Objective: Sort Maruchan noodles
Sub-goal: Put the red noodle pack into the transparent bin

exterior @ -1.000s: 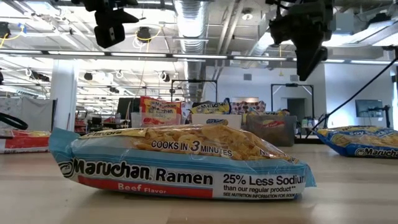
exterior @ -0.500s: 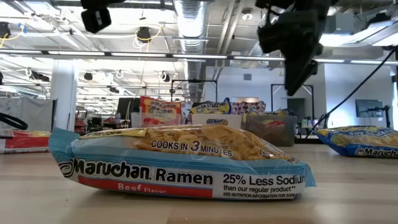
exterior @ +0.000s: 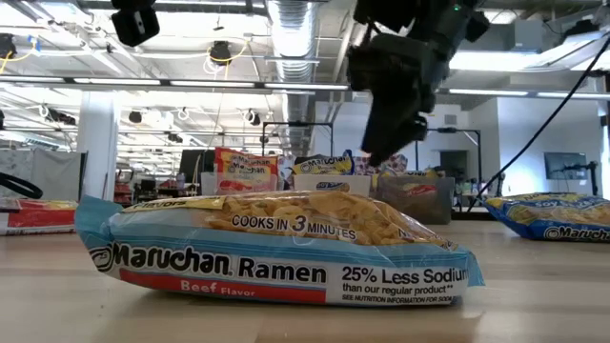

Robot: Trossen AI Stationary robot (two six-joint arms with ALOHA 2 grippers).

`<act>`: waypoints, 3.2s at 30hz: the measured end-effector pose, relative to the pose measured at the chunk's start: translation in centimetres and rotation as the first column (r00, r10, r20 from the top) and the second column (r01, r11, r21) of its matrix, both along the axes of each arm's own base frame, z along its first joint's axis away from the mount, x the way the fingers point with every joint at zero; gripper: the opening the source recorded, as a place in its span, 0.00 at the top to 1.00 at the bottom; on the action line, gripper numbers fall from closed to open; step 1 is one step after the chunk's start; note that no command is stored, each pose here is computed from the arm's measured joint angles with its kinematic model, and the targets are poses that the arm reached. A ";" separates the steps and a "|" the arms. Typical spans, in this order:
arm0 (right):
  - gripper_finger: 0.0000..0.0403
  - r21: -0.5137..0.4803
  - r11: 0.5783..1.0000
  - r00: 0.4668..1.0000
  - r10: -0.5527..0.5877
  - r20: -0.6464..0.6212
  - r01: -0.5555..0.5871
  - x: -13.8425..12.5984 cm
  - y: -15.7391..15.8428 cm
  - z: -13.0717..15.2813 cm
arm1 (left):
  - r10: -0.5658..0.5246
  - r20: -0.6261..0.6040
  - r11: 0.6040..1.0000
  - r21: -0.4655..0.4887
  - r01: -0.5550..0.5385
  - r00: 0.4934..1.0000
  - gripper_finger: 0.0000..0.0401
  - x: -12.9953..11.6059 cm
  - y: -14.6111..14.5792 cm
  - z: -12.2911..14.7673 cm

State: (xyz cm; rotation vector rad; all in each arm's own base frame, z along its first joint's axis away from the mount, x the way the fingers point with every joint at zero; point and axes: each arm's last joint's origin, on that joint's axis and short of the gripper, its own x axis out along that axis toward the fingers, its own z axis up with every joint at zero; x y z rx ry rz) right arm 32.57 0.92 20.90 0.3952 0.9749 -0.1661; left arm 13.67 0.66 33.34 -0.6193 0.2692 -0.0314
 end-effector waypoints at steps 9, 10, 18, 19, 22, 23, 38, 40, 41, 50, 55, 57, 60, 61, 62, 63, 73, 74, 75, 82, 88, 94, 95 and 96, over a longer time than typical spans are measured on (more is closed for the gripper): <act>0.41 -0.183 0.976 0.976 0.150 0.161 -0.119 1.9 -1.3 0.3 | 0.000 -0.050 1.000 -0.004 0.000 0.999 0.75 0.6 0.0 -0.5; 0.41 -0.219 0.967 0.974 0.165 0.157 -0.128 2.0 -1.4 0.3 | 0.000 -0.048 1.000 -0.004 0.000 0.999 0.75 0.6 0.1 -0.5; 0.41 -0.368 0.920 0.968 0.202 0.147 -0.136 2.4 -2.3 0.6 | 0.001 -0.057 1.000 -0.005 -0.002 0.998 0.75 0.9 0.1 -0.7; 0.41 -0.368 0.921 0.970 0.196 0.146 -0.131 2.3 -2.5 0.6 | 0.002 -0.057 1.000 -0.005 -0.002 0.998 0.75 0.9 0.1 -0.7; 0.41 -0.368 0.923 0.973 0.178 0.146 -0.113 2.3 -3.1 0.6 | 0.019 -0.057 1.000 0.001 -0.019 0.998 0.75 0.9 0.1 -0.7; 0.41 -0.367 0.924 0.975 0.172 0.144 -0.109 2.3 -3.3 0.5 | 0.026 -0.057 1.000 0.003 -0.026 0.998 0.75 0.9 0.2 -0.7; 0.41 -0.336 0.940 0.990 0.102 0.100 -0.063 2.8 -4.8 -1.4 | 0.031 -0.057 1.000 0.005 -0.031 0.998 0.75 0.9 0.2 -0.7; 0.41 -0.334 0.941 0.990 0.100 0.096 -0.063 3.3 -4.8 -2.1 | 0.031 -0.057 1.000 0.005 -0.031 0.998 0.75 0.9 0.2 -0.7; 0.41 -0.332 0.941 0.993 0.093 0.078 -0.062 3.2 -4.8 -2.5 | 0.031 -0.057 1.000 0.005 -0.031 0.998 0.75 0.9 0.2 -0.7; 0.43 -0.309 0.946 0.995 0.101 0.006 -0.094 4.1 -4.7 -5.2 | 0.031 -0.059 1.000 0.004 -0.031 0.998 0.75 0.9 0.2 -0.7; 0.43 -0.294 0.950 0.995 0.094 -0.043 -0.103 4.2 -4.7 -6.4 | 0.048 -0.059 0.999 0.010 -0.047 0.997 0.74 0.9 0.2 -0.7; 0.43 -0.287 0.953 0.994 0.089 -0.056 -0.101 4.3 -4.7 -7.0 | 0.059 -0.062 0.998 0.014 -0.059 0.996 0.74 0.9 0.2 -0.7; 0.43 -0.273 0.959 0.996 0.067 -0.065 -0.083 4.4 -4.7 -7.6 | 0.075 -0.065 0.997 0.018 -0.074 0.995 0.74 0.9 0.3 -0.7; 0.44 -0.268 0.960 0.996 0.061 -0.069 -0.078 4.5 -4.7 -7.9 | 0.076 -0.065 0.997 0.014 -0.076 0.995 0.74 0.9 0.3 -0.7; 0.45 -0.267 0.961 0.996 0.060 -0.068 -0.076 4.5 -4.7 -8.0 | 0.079 -0.066 0.997 0.008 -0.078 0.995 0.74 0.9 0.3 -0.7; 0.46 -0.267 0.961 0.996 0.060 -0.067 -0.076 4.6 -4.6 -8.1 | 0.081 -0.066 0.997 -0.001 -0.081 0.995 0.74 0.8 0.3 -0.7; 0.80 -0.255 0.963 0.996 0.079 -0.047 -0.088 4.7 -4.4 -8.2 | 0.091 -0.072 0.995 -0.042 -0.094 0.993 0.74 0.9 0.3 -0.7; 0.83 -0.249 0.964 0.996 0.079 -0.046 -0.088 4.7 -4.4 -8.2 | 0.091 -0.072 0.995 -0.042 -0.094 0.993 0.74 0.9 0.3 -0.7; 0.87 -0.246 0.965 0.996 0.077 -0.046 -0.086 4.7 -4.4 -8.2 | 0.090 -0.072 0.995 -0.043 -0.094 0.993 0.74 0.9 0.3 -0.7; 0.98 -0.246 0.964 0.995 0.096 -0.039 -0.102 4.7 -3.5 -7.7 | 0.041 -0.072 0.997 -0.059 -0.045 0.997 0.74 0.8 0.2 -0.7; 0.99 -0.292 0.945 0.989 0.134 -0.064 -0.147 5.6 -2.3 -6.4 | 0.041 -0.069 0.997 -0.058 -0.045 0.997 0.74 0.9 0.2 -0.7; 0.99 -0.333 0.924 0.981 0.156 -0.117 -0.187 6.1 -1.3 -5.3 | 0.073 -0.069 0.996 -0.050 -0.077 0.995 0.71 0.8 0.4 -0.7; 0.99 -0.334 0.923 0.979 0.159 -0.126 -0.193 6.1 -1.2 -5.1 | 0.072 -0.069 0.996 -0.047 -0.075 0.995 0.69 0.8 0.4 -0.7; 0.99 -0.333 0.922 0.978 0.161 -0.130 -0.197 6.2 -1.1 -5.0 | 0.068 -0.070 0.997 -0.042 -0.071 0.995 0.68 0.8 0.4 -0.7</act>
